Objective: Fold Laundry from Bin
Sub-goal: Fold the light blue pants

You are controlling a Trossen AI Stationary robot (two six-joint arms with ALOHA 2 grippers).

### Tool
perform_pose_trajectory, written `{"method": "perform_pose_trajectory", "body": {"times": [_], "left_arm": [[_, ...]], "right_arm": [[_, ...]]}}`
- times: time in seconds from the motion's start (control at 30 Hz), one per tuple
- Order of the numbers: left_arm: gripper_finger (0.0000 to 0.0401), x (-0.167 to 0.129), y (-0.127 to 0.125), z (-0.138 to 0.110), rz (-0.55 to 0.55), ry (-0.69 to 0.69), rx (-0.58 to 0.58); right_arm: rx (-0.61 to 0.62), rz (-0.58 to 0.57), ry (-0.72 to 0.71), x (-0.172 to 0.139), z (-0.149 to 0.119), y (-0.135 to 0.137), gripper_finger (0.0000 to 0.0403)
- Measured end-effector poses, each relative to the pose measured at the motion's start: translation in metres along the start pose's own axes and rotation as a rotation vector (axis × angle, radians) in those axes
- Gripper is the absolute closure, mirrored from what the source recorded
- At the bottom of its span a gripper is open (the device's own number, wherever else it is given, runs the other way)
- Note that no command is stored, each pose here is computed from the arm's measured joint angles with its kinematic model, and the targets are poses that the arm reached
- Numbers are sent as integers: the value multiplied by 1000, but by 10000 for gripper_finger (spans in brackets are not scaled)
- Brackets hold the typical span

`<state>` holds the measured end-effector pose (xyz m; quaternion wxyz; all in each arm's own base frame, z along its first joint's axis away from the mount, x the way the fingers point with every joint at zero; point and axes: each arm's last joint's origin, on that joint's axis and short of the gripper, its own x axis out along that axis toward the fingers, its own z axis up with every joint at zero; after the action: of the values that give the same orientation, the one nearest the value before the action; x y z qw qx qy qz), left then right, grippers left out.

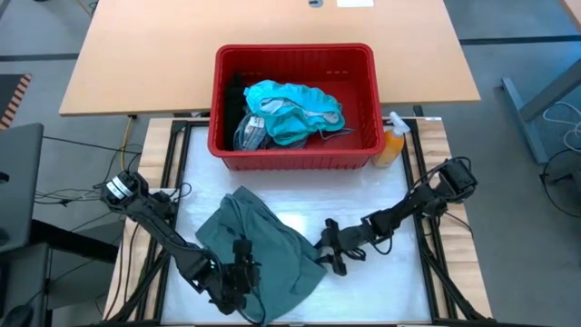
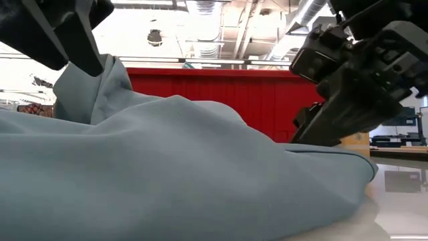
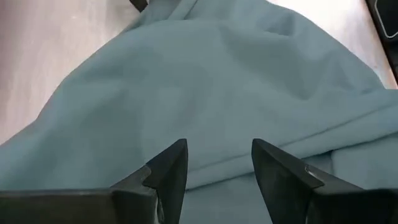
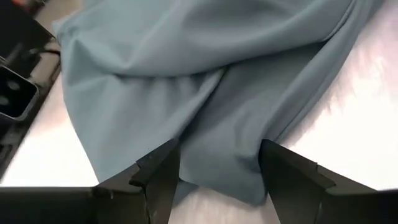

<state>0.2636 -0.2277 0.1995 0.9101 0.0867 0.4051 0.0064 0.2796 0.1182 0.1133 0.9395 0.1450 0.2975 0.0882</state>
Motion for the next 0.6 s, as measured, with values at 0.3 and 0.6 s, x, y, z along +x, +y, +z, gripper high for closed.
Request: {"method": "perform_pose_trajectory", "body": {"times": [0.3,0.6], "left_arm": [[230,14,-3,20,8,-186,71],[230,57,13,31,45,-231,116]], "right_arm": [[88,125,-12,-1,2,11,159],[84,75,-2,-4,-16,36,159]]}}
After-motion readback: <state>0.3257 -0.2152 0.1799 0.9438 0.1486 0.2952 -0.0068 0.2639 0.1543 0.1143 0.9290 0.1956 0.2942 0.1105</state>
